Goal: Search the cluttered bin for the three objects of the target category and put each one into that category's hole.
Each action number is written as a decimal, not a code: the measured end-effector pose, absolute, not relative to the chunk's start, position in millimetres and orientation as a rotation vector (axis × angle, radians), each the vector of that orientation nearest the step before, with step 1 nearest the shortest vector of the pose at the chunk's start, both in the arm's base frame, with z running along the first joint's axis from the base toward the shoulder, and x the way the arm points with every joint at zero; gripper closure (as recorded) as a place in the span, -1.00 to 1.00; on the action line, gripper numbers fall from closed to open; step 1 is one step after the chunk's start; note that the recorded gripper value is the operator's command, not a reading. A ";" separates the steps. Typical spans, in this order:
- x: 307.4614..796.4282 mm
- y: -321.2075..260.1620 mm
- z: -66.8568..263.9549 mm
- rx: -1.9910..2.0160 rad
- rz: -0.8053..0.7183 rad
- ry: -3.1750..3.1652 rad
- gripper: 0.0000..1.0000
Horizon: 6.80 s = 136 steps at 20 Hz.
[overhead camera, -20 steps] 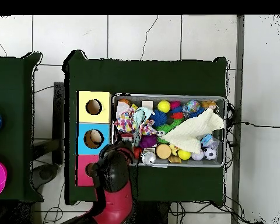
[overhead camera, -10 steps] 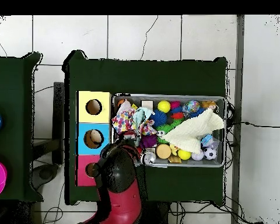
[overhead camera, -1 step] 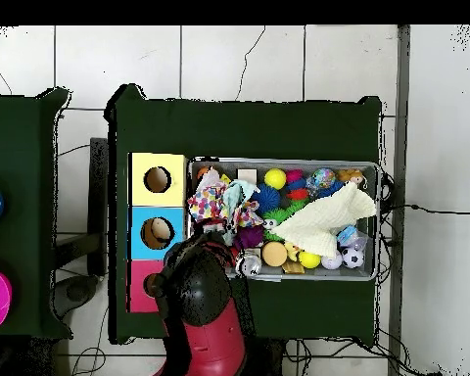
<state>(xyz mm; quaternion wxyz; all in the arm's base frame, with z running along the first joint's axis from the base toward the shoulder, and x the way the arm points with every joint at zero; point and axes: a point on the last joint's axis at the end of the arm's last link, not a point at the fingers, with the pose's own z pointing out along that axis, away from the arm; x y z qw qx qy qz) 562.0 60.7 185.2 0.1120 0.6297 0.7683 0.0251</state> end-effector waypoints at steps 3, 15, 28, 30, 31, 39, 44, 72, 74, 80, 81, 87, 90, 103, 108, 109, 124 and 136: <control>563.5 60.5 193.0 1.835 0.084 2.266 1.00; 572.5 62.8 210.8 1.818 0.145 2.249 1.00; 581.2 87.3 179.0 1.791 0.128 2.258 1.00; 581.7 91.4 174.0 1.790 0.131 2.269 1.00; 582.0 93.5 171.6 1.789 0.134 2.275 1.00; 584.6 94.7 175.9 1.794 0.157 2.291 1.00; 587.9 93.3 188.1 1.803 0.190 2.284 1.00; 603.1 155.3 176.4 1.926 0.443 2.311 1.00; 603.5 158.0 174.3 1.939 0.455 2.305 1.00; 602.9 161.4 167.6 1.953 0.448 2.292 1.00; 602.8 161.3 167.4 1.952 0.446 2.291 1.00; 599.9 156.2 159.0 1.950 0.392 2.274 1.00; 598.1 153.2 156.7 1.950 0.370 2.265 1.00; 597.0 151.3 155.2 1.952 0.360 2.261 1.00; 594.8 153.6 153.5 1.931 0.346 2.285 1.00; 594.0 154.6 152.8 1.922 0.340 2.295 1.00; 585.9 162.0 146.9 1.848 0.292 2.373 1.00; 582.8 162.2 144.3 1.821 0.270 2.403 1.00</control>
